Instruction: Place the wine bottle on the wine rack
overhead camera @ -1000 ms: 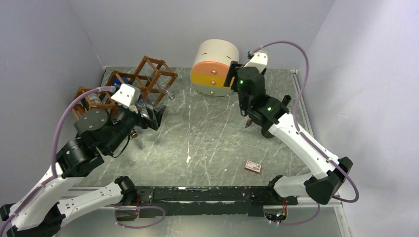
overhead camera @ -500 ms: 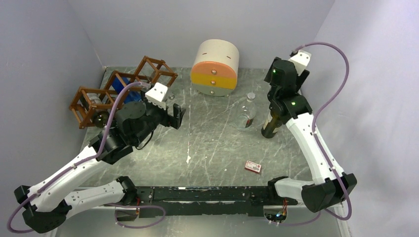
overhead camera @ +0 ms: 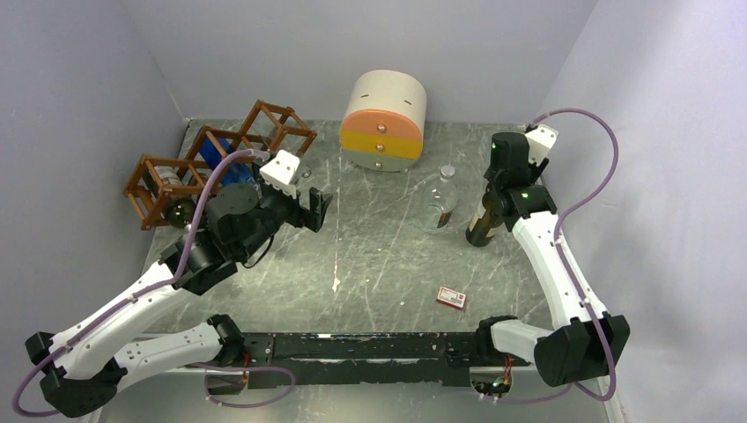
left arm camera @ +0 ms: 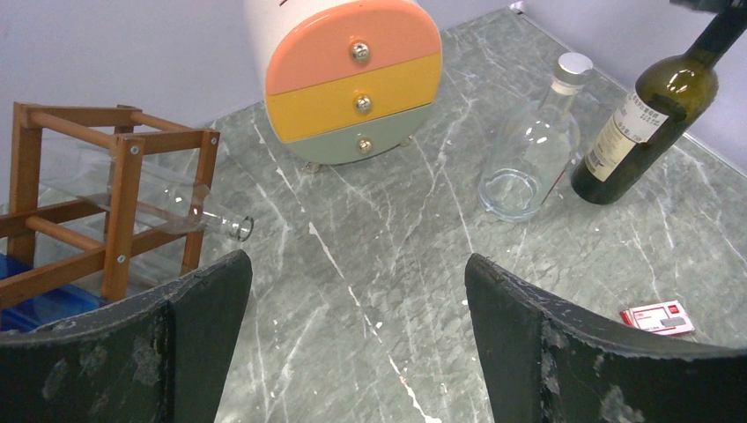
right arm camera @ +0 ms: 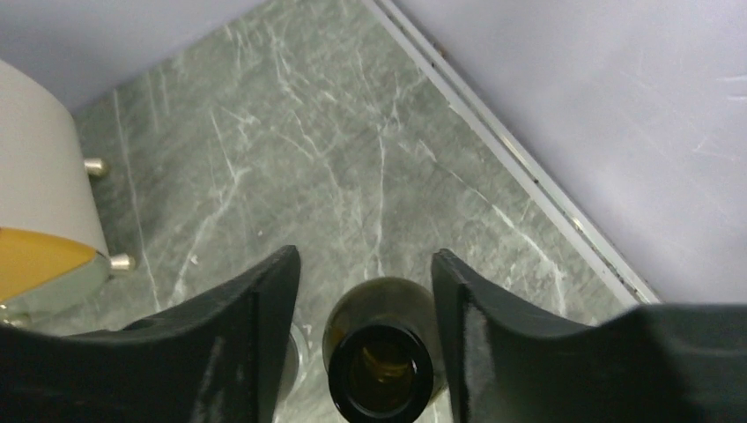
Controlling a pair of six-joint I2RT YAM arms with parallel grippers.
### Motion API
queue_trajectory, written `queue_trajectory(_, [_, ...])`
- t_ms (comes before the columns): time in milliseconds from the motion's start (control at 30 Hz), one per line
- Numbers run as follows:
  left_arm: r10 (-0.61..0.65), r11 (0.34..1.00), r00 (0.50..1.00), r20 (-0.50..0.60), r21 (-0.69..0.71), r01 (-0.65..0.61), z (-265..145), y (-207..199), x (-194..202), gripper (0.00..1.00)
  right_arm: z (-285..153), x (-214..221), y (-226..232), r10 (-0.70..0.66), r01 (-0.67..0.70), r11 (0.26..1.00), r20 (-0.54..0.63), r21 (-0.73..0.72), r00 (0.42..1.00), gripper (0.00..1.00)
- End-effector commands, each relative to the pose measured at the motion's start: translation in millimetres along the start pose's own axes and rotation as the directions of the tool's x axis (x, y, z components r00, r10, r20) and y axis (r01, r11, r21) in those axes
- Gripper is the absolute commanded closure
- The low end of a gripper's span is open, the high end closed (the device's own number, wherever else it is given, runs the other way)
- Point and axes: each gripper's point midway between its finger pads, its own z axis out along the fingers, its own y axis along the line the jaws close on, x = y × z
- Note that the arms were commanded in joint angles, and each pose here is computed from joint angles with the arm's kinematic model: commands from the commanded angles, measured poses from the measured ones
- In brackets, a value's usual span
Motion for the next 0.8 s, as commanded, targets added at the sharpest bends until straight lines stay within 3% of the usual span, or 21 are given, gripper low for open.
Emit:
queue_trajectory(0, [-0.012, 0.999, 0.999, 0.038, 0.044, 0.010, 0.6, -8.1, -2.3, 0.05, -6.3, 6.3, -10.6, 0.005, -0.004, 1.000, -0.025, 0.017, 1.000, 0.52])
queue_trajectory(200, [-0.027, 0.998, 0.999, 0.034, 0.066, 0.025, 0.4, -12.6, 0.7, 0.05, -13.6, -6.0, -23.8, -0.021, 0.021, 0.997, -0.003, 0.069, 1.000, 0.89])
queue_trajectory(300, [-0.036, 0.997, 0.999, 0.037, 0.073, 0.034, 1.4, -14.5, 0.1, 0.05, -18.8, -20.4, -25.0, -0.023, 0.021, 0.997, 0.019, 0.071, 1.000, 1.00])
queue_trajectory(500, [-0.059, 0.990, 0.997, 0.046, 0.135, 0.052, 7.1, -28.0, 2.0, 0.05, -37.8, -45.6, -15.1, -0.001, 0.002, 1.000, 0.042, -0.028, 0.999, 1.00])
queue_trajectory(767, [-0.066, 0.976, 0.997, 0.031, 0.210, 0.058, 31.3, -50.6, 15.9, 0.05, -71.9, -34.5, 20.0, -0.028, 0.007, 0.948, -0.060, -0.318, 0.998, 1.00])
